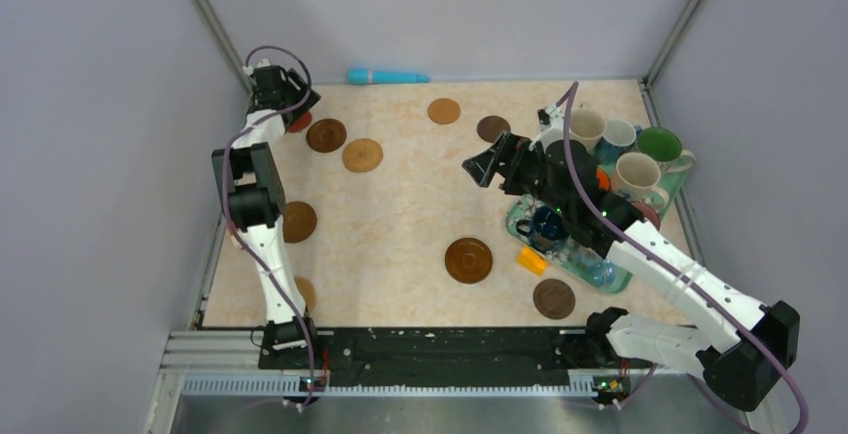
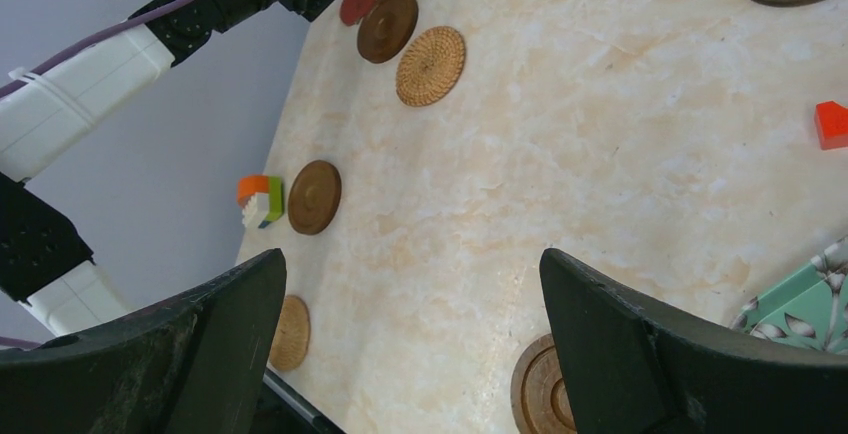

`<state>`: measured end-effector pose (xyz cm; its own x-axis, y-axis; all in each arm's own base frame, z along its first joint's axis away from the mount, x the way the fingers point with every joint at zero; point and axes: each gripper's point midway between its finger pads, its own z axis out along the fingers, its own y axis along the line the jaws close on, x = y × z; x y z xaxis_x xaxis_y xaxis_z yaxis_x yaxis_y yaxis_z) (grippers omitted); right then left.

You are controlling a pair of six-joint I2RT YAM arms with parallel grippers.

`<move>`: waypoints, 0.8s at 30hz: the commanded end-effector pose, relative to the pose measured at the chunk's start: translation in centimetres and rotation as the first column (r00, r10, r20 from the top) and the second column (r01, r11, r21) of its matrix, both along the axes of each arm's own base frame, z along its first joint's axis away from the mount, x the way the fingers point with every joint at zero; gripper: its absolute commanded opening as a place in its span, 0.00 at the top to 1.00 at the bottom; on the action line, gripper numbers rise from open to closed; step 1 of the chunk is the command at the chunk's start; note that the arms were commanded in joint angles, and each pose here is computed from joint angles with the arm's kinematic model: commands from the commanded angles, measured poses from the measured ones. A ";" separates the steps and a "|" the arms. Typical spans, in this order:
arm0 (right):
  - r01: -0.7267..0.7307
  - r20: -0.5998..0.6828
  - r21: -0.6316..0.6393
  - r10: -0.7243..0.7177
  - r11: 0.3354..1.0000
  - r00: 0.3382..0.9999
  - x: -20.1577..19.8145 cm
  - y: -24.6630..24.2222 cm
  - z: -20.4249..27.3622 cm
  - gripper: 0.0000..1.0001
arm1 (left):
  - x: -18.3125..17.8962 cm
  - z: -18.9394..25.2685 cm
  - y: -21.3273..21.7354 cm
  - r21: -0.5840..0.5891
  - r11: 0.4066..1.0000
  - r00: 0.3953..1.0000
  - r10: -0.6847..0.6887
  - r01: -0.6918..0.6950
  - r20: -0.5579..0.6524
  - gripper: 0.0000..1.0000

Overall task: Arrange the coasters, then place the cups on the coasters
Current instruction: Move the coaster to the center of the board.

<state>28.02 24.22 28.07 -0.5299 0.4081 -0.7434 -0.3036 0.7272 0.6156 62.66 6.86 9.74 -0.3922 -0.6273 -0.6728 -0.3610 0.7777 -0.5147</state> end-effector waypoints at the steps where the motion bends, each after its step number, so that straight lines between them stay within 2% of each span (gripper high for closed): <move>1: 0.008 0.031 0.002 -0.008 1.000 0.999 0.7 0.0 0.7 0.04 | 1.1 3.4 -2.8 -0.057 0.993 0.989 -0.099 0.106 0.114 0.29; 8: -0.003 0.039 -0.009 0.004 1.000 0.999 0.6 0.1 0.7 0.04 | 0.0 1.8 -4.3 -0.113 0.987 0.992 -0.107 0.114 0.074 0.32; 24: 0.003 0.036 -0.044 -0.002 0.999 0.999 0.2 -0.6 -0.1 0.04 | -1.9 -1.7 -8.9 -0.141 0.976 0.984 -0.176 0.169 -0.038 0.33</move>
